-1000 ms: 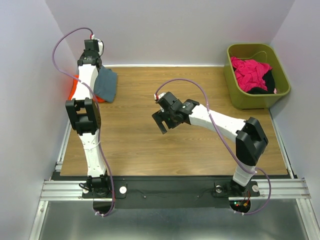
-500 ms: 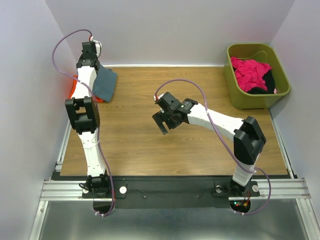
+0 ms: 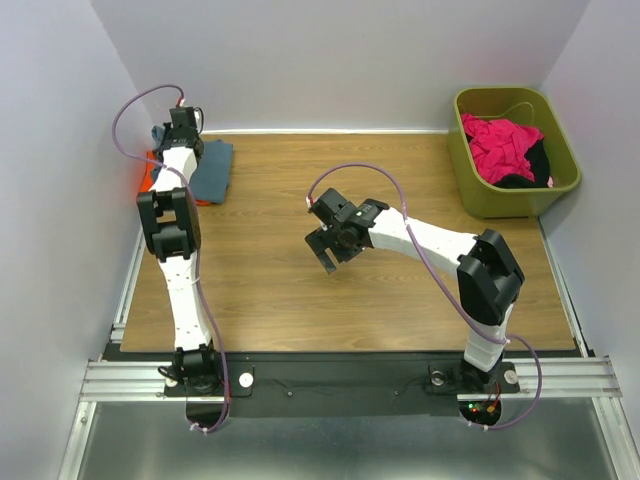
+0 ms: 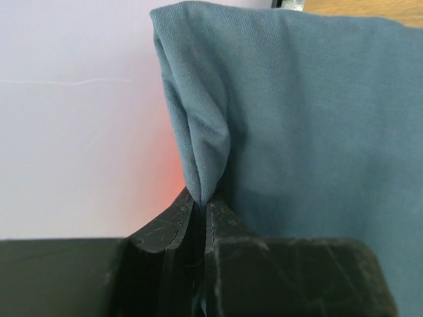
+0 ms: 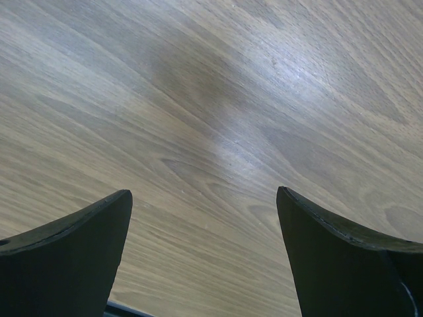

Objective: Fold and stack the t-shirts
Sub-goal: Neatly place the folded tshirt to the corner

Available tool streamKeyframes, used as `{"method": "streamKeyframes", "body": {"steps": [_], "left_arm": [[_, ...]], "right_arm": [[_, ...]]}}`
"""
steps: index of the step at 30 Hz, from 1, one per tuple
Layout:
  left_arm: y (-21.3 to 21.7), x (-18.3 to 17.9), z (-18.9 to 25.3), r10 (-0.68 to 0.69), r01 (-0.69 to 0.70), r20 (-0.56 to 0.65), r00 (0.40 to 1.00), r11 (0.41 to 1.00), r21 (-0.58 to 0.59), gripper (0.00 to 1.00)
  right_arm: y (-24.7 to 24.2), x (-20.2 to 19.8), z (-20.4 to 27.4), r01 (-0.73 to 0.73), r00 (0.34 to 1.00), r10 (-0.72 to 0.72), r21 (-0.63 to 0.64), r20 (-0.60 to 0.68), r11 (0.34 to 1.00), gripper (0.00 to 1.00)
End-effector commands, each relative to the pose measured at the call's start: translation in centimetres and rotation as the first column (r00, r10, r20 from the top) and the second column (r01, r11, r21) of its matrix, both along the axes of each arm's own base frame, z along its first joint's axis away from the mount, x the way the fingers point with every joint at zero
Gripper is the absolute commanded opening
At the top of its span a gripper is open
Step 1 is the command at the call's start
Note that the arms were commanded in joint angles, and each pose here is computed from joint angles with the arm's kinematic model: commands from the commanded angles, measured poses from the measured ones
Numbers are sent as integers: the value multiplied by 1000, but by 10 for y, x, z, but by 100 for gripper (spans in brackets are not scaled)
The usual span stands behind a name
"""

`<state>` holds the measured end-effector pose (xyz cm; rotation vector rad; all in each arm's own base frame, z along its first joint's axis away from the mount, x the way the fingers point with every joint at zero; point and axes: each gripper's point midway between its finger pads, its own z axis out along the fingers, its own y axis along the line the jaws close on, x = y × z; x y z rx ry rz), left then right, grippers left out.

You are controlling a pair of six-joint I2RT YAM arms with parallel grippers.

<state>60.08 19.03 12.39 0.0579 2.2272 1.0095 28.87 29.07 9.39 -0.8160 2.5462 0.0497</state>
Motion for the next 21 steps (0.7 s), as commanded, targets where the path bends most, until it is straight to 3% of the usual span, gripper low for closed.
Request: {"method": "streamKeyframes", "body": {"steps": [1,3,7,15,18,21], "left_arm": [[16,3,30,70,-77,114,991,995,62,6],[15,5,27,71,-78,121,990,996,49,8],[19,1,22,110,-116,139,984,993,35,35],[43,-12,25,222,-234,181,958,971,48,61],[40,-10,42,227,-235,244,943,972,2,65],[22,-2,56,172,-153,296,940,985,-86,65]], "right_arm": [[2,4,9,-4,1000,4,5,18,1000,95],[1,3,8,-6,1000,6,3,15,1000,95],[2,4,7,-4,1000,4,-1,14,1000,95],[-3,3,5,-3,1000,3,-18,17,1000,95],[-3,5,9,0,1000,0,-16,31,1000,95],[-7,9,12,17,998,-15,-30,55,999,95]]}}
